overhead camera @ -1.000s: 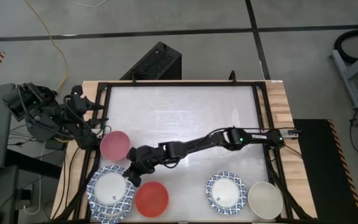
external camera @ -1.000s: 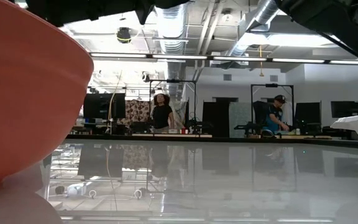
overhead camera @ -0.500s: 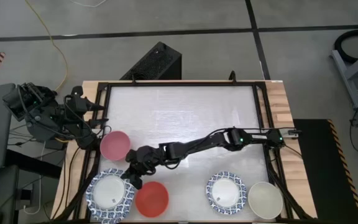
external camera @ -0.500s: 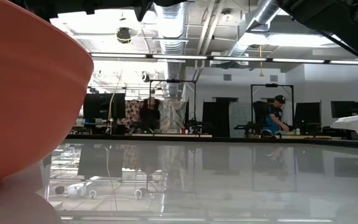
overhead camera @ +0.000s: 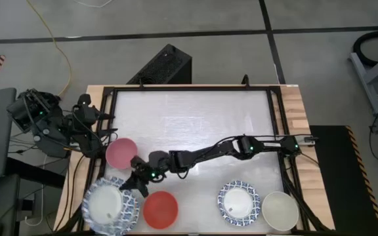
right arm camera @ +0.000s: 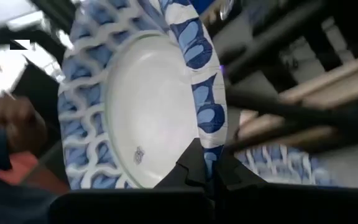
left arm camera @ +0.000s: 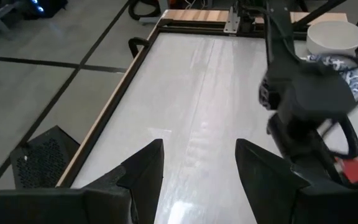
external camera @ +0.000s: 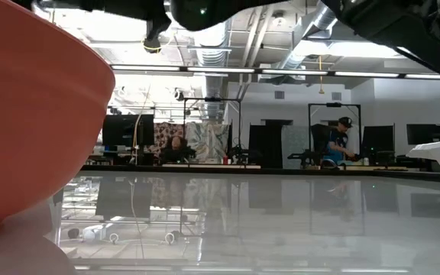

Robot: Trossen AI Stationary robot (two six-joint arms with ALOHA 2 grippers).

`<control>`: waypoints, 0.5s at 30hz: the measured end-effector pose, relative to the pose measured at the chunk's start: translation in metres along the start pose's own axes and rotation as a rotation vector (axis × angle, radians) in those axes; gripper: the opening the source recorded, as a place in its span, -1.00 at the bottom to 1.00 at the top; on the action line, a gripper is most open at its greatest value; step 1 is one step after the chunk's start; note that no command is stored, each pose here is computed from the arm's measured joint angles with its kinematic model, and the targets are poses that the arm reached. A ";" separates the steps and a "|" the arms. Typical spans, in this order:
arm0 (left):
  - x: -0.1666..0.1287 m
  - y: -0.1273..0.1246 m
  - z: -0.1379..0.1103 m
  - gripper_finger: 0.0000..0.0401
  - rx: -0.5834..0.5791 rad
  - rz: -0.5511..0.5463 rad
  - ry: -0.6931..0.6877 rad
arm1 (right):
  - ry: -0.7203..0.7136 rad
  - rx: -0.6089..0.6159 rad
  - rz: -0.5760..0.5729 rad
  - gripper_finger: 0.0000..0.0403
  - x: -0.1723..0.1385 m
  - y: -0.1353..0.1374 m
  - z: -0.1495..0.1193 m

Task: Nest bowls inside each other by size order
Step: Stack the white bowl onto the stacked white bowls

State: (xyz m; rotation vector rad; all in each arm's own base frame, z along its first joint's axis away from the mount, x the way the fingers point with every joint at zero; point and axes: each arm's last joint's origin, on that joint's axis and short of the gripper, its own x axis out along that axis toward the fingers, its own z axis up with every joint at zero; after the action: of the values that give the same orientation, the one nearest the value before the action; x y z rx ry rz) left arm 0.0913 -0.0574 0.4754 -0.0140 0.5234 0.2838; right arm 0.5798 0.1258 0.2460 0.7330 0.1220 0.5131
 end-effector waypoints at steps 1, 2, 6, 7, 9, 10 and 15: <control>0.000 -0.001 0.000 -0.06 0.002 -0.002 0.003 | -0.031 -0.018 0.020 -0.96 0.000 0.002 0.004; 0.001 -0.001 0.000 -0.06 0.003 -0.001 0.004 | -0.037 -0.034 0.027 -0.96 0.000 0.004 0.004; 0.001 -0.002 0.000 -0.06 0.008 -0.003 0.007 | -0.021 -0.042 0.012 -0.96 0.005 0.005 -0.011; 0.001 -0.002 0.000 -0.06 0.008 -0.003 0.007 | -0.007 -0.035 0.011 -0.96 0.007 0.004 -0.017; 0.001 -0.002 0.000 -0.06 0.013 0.001 0.004 | 0.033 -0.004 -0.009 -0.96 0.009 0.000 -0.027; 0.001 -0.002 0.000 -0.06 0.016 0.005 0.000 | 0.042 -0.001 -0.015 -0.96 0.010 -0.003 -0.033; 0.001 -0.001 0.000 -0.06 0.032 0.007 -0.002 | 0.044 0.068 -0.001 -0.96 0.010 -0.011 -0.036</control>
State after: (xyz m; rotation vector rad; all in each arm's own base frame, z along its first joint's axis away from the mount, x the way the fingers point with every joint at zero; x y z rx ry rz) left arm 0.0926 -0.0585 0.4751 0.0193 0.5264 0.2825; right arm 0.5833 0.1459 0.2122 0.7880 0.1811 0.5265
